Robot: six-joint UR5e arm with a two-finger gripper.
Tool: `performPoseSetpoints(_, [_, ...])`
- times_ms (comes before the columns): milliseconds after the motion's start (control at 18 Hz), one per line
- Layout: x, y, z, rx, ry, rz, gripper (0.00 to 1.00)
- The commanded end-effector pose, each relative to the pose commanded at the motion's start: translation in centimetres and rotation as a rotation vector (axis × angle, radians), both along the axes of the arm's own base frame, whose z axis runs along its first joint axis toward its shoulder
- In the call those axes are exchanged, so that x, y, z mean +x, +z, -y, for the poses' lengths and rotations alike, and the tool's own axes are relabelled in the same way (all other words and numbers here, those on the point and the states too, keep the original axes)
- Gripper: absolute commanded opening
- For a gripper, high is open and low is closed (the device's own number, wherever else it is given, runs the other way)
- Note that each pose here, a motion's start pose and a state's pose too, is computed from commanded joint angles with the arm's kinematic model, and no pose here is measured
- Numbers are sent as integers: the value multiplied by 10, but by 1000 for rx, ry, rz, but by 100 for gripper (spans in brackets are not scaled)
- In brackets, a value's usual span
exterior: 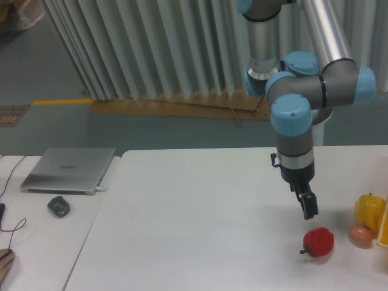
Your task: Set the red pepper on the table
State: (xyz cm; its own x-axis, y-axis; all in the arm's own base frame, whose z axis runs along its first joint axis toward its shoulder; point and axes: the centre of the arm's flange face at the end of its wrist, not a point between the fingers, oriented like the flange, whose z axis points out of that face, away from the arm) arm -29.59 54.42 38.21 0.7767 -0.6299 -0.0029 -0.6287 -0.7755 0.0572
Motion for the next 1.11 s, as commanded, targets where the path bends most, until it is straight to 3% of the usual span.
performPoseSetpoints(778, [20, 39, 23, -14, -26, 35, 100])
performPoseSetpoints(1111, [0, 48, 42, -31, -168, 45, 100])
